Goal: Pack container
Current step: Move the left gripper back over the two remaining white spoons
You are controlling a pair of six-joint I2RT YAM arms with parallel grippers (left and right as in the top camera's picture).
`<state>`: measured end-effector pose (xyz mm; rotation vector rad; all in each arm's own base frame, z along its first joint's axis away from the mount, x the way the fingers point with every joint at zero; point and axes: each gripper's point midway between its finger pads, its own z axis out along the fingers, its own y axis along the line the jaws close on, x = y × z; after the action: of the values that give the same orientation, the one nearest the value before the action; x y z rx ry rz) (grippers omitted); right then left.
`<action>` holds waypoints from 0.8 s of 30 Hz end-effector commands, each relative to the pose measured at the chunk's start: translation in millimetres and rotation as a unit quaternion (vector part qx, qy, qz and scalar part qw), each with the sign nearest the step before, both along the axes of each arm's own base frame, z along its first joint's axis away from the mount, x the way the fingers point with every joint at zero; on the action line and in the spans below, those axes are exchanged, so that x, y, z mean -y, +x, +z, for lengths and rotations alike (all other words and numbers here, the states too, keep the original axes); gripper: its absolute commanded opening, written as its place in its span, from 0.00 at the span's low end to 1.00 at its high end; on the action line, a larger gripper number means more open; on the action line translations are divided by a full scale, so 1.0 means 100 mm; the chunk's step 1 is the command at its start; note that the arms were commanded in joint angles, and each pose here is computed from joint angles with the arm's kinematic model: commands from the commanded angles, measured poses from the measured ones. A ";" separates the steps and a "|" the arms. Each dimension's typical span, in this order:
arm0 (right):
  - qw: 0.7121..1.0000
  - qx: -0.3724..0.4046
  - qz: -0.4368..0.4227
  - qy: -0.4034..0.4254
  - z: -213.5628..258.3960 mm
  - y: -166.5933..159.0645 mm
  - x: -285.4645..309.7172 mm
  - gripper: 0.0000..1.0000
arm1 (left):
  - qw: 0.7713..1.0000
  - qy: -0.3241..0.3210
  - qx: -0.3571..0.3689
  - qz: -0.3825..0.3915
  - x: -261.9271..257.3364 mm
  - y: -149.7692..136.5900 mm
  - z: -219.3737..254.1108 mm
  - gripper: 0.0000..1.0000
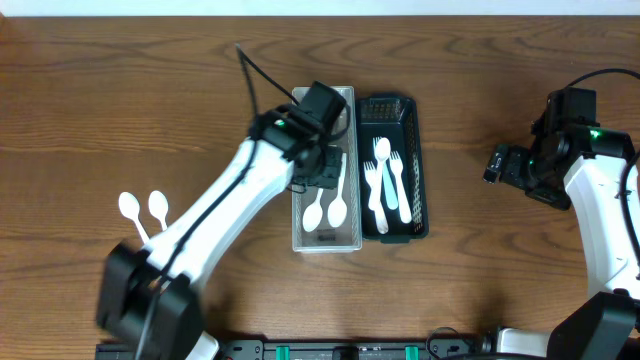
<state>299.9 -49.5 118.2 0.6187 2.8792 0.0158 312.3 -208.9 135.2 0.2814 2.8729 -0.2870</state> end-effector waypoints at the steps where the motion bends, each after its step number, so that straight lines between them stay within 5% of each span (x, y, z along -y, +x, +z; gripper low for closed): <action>1: 1.000 -0.001 0.005 0.000 0.00 -0.01 0.00 0.99 | 0.995 0.010 0.100 0.021 -0.32 0.13 0.66 0.55; 12: 1.000 0.002 0.020 -0.003 0.00 0.01 0.01 0.99 | 0.953 0.075 0.088 0.281 -2.20 -0.13 1.04 0.95; 19: 0.999 -0.001 0.037 -0.006 0.00 0.00 0.00 0.99 | 0.901 0.086 0.030 0.424 -3.02 -0.30 0.72 0.98; 24: 0.999 -0.006 0.037 -0.005 -0.01 -0.03 0.00 0.99 | 0.886 0.074 -0.029 0.457 -3.24 -0.36 0.24 0.98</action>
<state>299.0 -49.0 118.0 0.5337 2.8999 0.0093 283.0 110.1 189.1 -0.9747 2.6442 0.1328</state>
